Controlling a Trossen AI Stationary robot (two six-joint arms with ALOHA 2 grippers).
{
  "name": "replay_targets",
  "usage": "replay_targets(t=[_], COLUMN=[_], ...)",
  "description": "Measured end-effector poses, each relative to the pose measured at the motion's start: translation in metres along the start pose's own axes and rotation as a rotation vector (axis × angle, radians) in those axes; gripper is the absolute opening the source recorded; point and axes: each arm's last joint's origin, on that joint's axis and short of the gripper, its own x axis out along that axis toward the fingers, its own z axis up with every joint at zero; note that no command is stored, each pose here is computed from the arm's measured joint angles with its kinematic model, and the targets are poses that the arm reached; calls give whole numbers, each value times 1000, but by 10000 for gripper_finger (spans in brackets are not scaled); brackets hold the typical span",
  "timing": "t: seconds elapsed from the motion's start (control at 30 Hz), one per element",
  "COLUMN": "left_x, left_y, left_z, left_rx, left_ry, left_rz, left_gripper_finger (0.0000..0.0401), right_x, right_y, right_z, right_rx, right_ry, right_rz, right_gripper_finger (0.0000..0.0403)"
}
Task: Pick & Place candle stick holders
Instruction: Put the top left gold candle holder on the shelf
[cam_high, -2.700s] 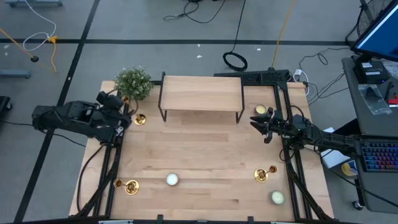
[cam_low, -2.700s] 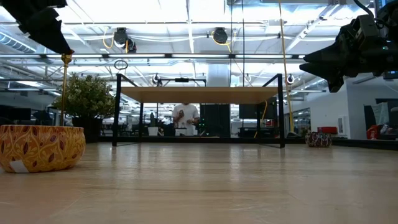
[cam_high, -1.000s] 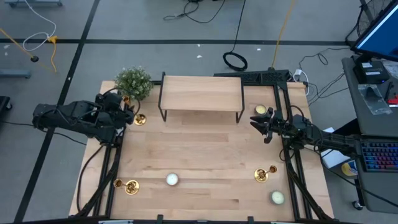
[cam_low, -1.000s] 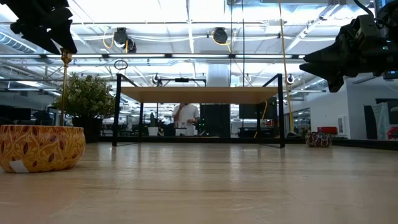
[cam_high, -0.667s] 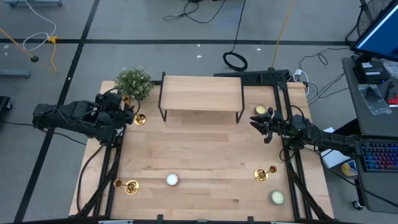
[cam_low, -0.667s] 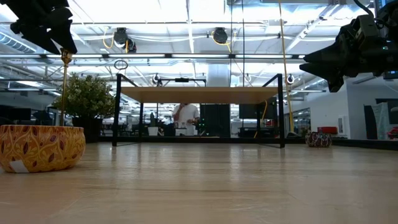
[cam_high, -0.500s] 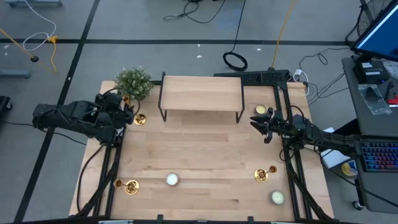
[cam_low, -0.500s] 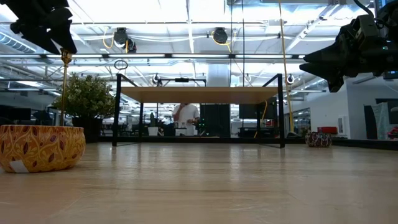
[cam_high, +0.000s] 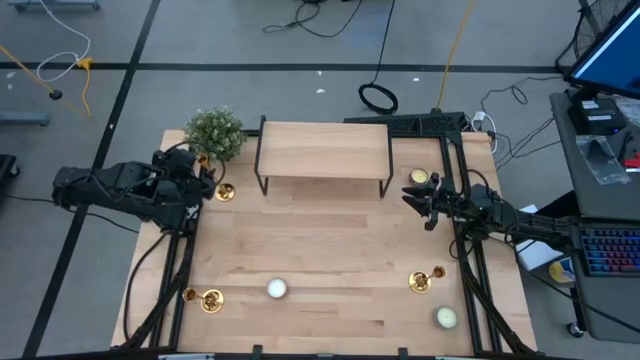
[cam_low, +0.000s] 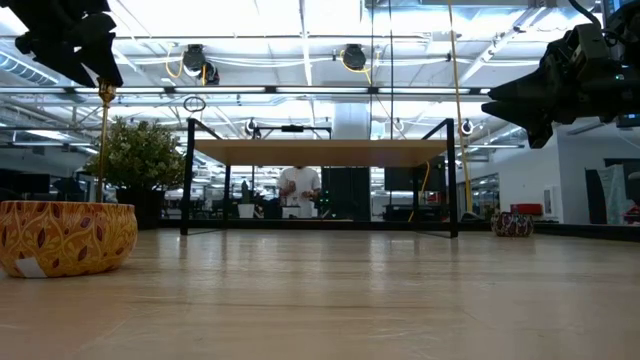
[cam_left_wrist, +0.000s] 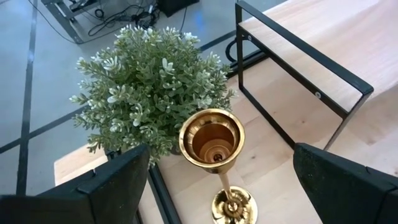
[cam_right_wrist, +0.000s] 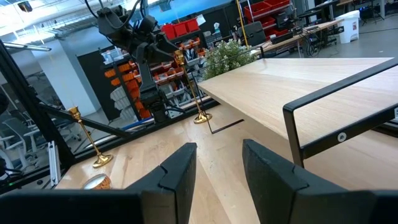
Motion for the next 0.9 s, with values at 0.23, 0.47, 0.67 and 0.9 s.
replay_targets(t=[0.23,0.47,0.67,0.9], left_x=[2,5,6,6], left_y=[-5,-10,-13,-13], left_z=[1,1,1,1], left_rx=[7,35,40,37], left_ry=[-4,14,18,19], left_rz=[25,42,49,48], left_gripper_finger=[351,258,193,132], right_x=[0,0,0,0], right_y=[0,0,0,0], right_z=[0,0,0,0], right_rx=[0,0,0,0], right_ry=[0,0,0,0], right_rz=[0,0,0,0], right_gripper_finger=[126,126,126,126])
